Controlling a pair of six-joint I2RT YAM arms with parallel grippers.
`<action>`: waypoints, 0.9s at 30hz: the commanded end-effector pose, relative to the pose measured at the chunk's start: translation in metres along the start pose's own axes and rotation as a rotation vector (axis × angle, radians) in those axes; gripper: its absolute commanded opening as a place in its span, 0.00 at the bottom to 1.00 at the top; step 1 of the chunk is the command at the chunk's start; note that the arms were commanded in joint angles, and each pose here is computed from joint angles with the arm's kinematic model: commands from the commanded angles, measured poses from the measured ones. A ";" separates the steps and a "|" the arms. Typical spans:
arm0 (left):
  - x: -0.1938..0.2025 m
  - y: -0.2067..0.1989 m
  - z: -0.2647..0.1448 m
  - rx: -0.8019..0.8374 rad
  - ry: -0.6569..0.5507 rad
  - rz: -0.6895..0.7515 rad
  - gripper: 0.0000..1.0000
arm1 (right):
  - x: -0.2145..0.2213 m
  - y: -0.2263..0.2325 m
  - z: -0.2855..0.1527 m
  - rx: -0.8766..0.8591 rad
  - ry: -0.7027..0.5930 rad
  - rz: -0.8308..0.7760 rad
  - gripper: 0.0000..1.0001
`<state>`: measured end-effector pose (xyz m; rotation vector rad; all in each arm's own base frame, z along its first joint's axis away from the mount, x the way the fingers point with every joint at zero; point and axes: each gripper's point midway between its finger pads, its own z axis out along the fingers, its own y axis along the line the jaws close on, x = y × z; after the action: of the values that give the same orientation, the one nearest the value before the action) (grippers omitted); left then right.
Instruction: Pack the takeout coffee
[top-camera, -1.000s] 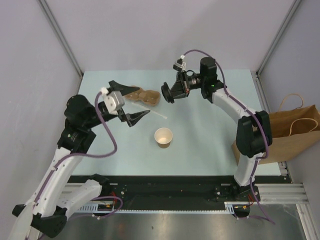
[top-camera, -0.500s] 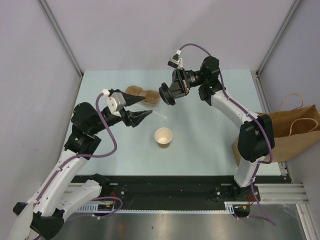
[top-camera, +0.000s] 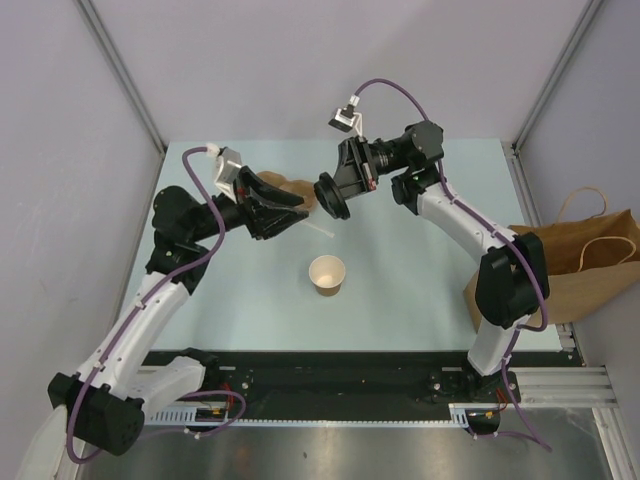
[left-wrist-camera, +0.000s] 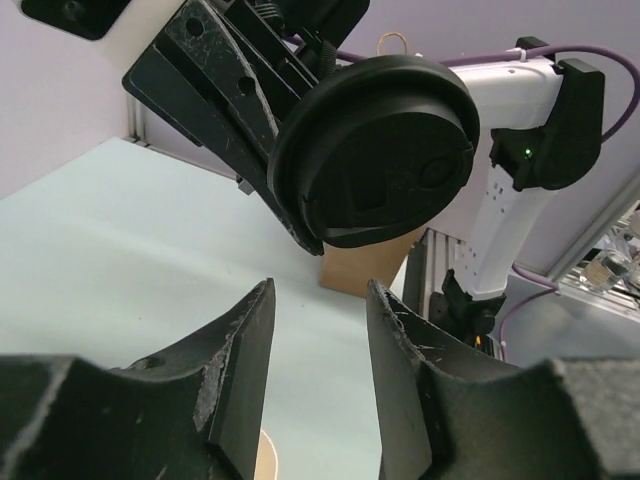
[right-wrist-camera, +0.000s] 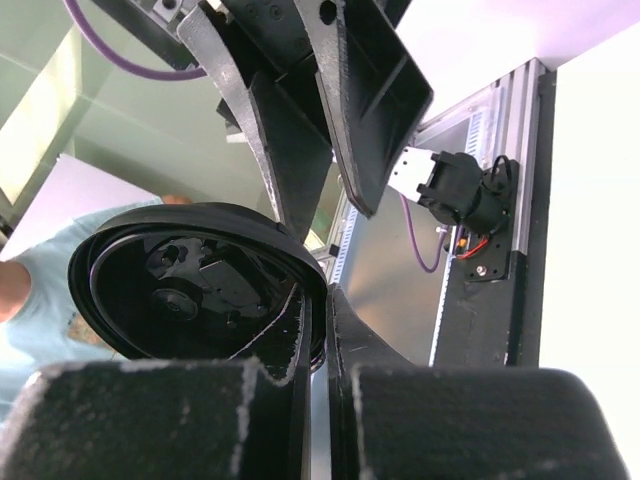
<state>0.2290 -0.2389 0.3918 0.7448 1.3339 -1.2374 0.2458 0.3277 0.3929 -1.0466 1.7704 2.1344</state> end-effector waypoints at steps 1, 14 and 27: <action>-0.022 -0.023 0.000 0.100 -0.034 0.040 0.46 | 0.020 0.031 0.000 -0.022 0.121 -0.129 0.00; -0.030 -0.033 0.004 0.147 -0.036 0.009 0.39 | 0.035 0.036 0.014 -0.053 0.173 -0.151 0.00; -0.032 -0.034 0.011 0.122 -0.037 -0.018 0.28 | 0.038 0.035 0.024 -0.074 0.187 -0.148 0.00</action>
<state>0.2070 -0.2503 0.4156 0.8018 1.2824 -1.3650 0.2146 0.3425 0.3970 -1.1825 1.6939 2.1502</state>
